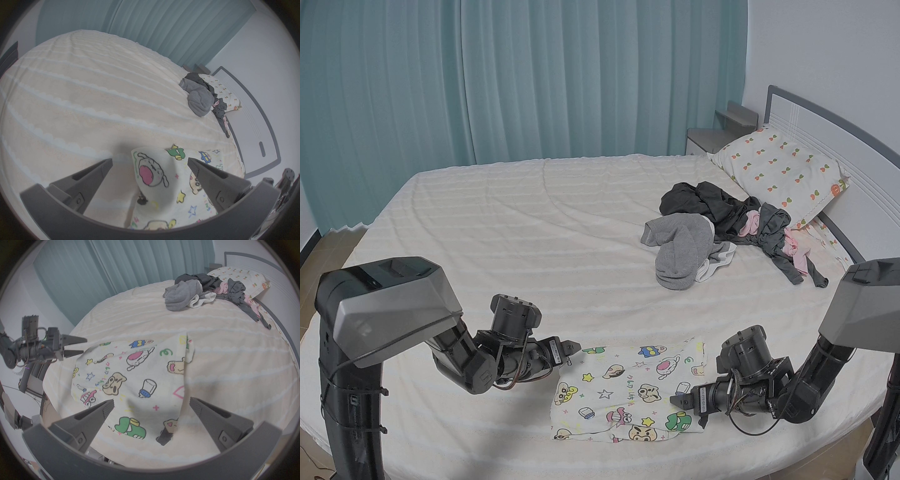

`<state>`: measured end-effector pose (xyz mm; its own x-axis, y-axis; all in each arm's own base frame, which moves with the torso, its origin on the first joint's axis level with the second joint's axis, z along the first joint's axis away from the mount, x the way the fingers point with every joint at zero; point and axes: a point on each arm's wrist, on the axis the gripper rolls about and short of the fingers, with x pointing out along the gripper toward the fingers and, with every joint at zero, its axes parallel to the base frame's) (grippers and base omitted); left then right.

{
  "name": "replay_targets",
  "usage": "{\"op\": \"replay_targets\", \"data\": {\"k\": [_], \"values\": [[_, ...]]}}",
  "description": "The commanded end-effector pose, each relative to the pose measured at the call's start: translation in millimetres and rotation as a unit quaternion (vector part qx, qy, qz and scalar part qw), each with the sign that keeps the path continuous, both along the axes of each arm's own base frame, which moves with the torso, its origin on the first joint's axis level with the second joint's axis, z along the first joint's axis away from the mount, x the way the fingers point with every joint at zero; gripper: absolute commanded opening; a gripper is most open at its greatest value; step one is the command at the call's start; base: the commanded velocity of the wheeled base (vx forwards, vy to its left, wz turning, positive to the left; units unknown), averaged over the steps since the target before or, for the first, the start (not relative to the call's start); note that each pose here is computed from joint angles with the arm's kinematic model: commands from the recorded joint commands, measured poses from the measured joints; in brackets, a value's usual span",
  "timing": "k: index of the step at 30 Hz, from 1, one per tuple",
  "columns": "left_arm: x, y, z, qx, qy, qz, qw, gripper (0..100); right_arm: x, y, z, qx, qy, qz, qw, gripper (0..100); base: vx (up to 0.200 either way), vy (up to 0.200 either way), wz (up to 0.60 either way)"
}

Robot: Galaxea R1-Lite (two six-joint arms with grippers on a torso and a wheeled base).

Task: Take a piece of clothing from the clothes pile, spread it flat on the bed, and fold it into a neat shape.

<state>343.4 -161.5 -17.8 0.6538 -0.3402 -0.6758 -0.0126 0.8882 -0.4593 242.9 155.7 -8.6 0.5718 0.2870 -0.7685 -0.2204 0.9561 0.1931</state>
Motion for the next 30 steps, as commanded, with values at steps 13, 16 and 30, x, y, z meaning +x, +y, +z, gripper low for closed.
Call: {"op": "replay_targets", "data": {"k": [13,16,30], "values": [[10.5,-20.4,-26.6,0.012,0.012,-0.01,0.9998,0,-11.8,-1.1,-14.6,-0.008,0.017,0.009,0.9998,100,0.0,0.0,0.0],[10.7,-20.5,-26.4,0.011,0.011,-0.009,0.9998,0,-16.6,-2.8,-15.1,-0.003,0.014,0.011,0.9998,100,0.0,0.0,0.0],[15.8,-22.0,-18.2,0.005,-0.051,0.018,0.9985,0,-13.5,0.8,-21.6,0.024,0.025,0.031,0.9989,100,0.0,0.0,0.0]]}}
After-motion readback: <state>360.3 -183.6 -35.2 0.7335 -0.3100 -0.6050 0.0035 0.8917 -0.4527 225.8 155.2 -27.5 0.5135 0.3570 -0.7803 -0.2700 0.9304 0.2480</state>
